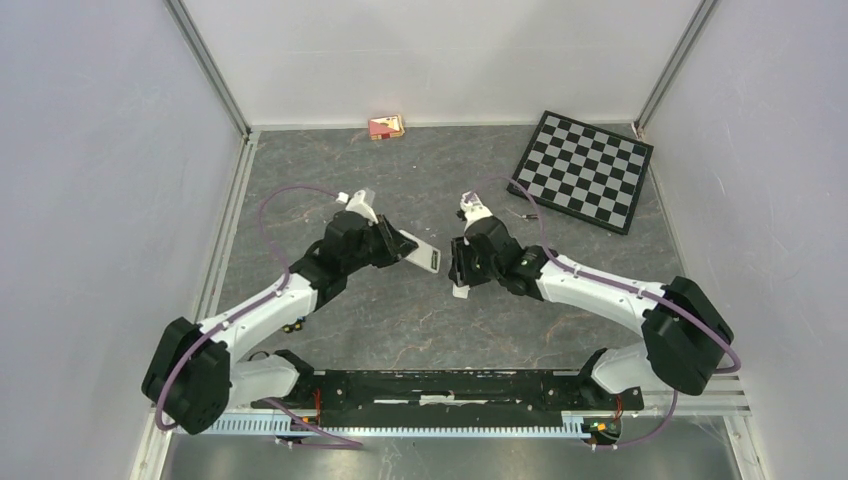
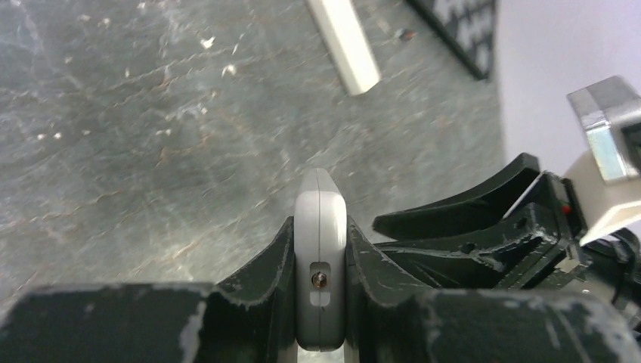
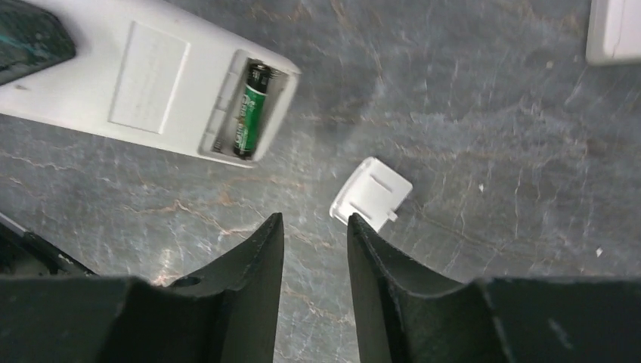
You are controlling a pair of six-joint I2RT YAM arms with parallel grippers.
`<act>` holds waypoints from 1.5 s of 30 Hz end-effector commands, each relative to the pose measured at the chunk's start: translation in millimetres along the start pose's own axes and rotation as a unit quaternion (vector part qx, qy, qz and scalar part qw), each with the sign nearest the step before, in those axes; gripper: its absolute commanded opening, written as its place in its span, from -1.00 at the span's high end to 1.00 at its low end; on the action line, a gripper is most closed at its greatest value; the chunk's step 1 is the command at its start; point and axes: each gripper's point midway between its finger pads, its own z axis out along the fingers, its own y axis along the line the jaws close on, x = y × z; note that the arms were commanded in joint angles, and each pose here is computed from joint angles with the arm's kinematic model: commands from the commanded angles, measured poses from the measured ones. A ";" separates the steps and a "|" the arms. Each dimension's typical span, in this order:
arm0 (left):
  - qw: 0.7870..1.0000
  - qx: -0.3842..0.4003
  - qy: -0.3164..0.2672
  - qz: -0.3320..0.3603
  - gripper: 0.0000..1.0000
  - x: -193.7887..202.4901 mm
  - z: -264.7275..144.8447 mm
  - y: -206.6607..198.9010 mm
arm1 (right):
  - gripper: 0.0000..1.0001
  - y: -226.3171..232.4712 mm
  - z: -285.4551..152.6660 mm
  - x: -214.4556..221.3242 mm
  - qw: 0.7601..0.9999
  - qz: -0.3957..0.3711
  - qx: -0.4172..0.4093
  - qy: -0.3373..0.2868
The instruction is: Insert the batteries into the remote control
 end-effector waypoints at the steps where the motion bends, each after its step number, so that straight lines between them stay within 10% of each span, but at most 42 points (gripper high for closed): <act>1: 0.985 -0.134 0.056 0.094 0.96 20.1 -3.0 33.8 | 0.13 7.6 -1.1 -14.8 0.996 0.064 -0.037 -0.056; 20: 0.875 -0.353 0.080 0.321 0.96 42.9 28.1 -1.1 | 0.04 -7.6 25.0 21.5 0.990 0.130 -0.054 -0.028; 33: 0.897 -0.342 0.037 0.277 0.96 9.8 6.6 9.7 | 0.24 8.3 25.3 61.1 0.981 0.168 -0.077 0.054; 45: 0.929 -0.303 -0.029 0.209 0.96 -32.8 -40.0 17.6 | -0.03 -4.2 51.2 82.1 0.976 0.204 0.046 0.064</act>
